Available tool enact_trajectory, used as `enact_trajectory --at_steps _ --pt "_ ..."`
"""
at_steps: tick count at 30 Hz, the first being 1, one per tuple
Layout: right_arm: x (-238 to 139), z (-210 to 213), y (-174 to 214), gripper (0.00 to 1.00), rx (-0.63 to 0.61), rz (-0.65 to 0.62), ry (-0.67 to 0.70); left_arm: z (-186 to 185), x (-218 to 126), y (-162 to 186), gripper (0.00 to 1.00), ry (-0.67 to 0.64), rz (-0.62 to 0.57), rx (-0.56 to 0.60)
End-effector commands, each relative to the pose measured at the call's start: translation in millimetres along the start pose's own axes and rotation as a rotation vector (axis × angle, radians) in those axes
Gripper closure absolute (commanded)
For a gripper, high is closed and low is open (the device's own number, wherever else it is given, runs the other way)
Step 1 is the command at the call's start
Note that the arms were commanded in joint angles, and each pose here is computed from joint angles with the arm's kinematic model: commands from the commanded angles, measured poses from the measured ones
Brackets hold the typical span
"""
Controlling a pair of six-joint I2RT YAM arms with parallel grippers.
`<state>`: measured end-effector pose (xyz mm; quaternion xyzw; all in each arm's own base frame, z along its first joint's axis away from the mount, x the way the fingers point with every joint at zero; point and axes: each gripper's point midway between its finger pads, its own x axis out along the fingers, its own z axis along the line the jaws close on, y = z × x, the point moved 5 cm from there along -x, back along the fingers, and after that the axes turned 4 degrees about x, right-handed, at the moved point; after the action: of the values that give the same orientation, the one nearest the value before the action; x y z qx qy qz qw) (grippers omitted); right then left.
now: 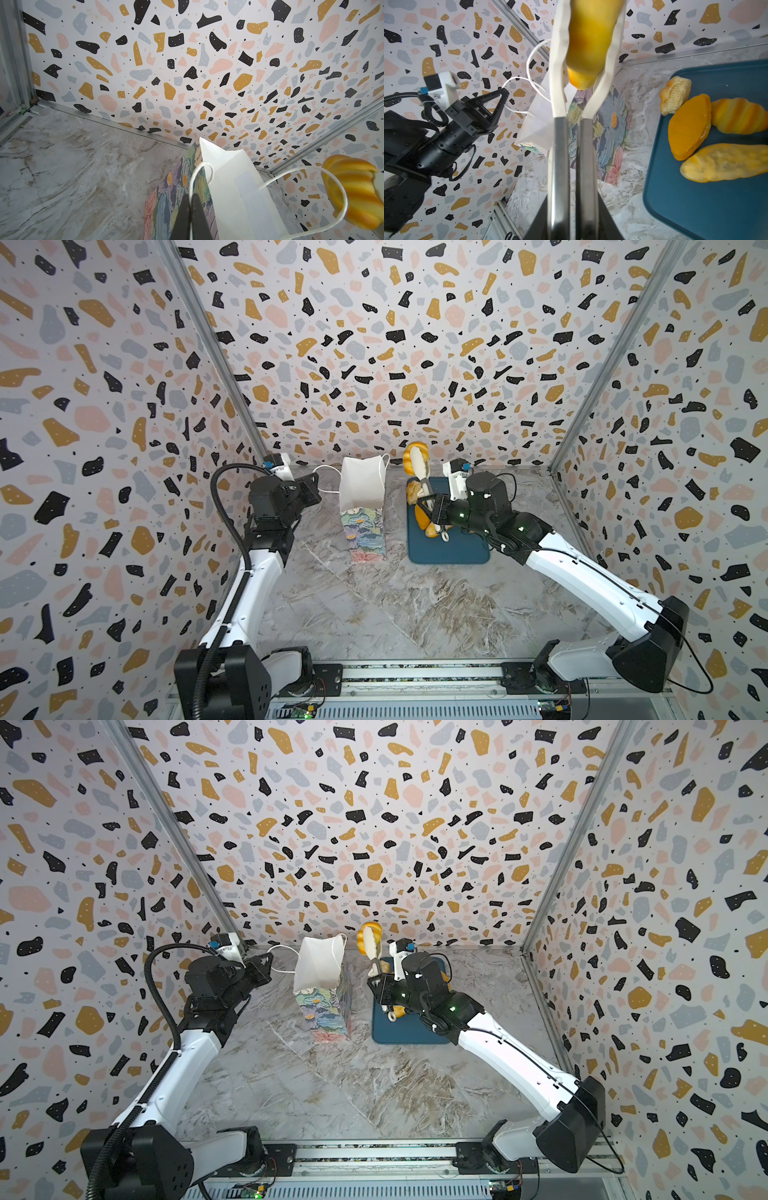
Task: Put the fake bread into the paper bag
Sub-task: 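Lower the striped roll into the bag and open the tongs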
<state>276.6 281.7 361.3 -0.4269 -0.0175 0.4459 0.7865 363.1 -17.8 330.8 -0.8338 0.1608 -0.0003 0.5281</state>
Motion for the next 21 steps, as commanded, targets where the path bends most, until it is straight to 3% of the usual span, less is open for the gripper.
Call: enact_trajectory --at_steps 1,21 --pt "-13 26 -22 0.72 -0.055 -0.071 -0.047 -7 -5 -7 1.00 0.021 -0.035 0.032" --pt "0 80 -32 0.71 -0.208 -0.049 -0.022 -8 -5 -6 1.00 0.029 -0.031 0.029"
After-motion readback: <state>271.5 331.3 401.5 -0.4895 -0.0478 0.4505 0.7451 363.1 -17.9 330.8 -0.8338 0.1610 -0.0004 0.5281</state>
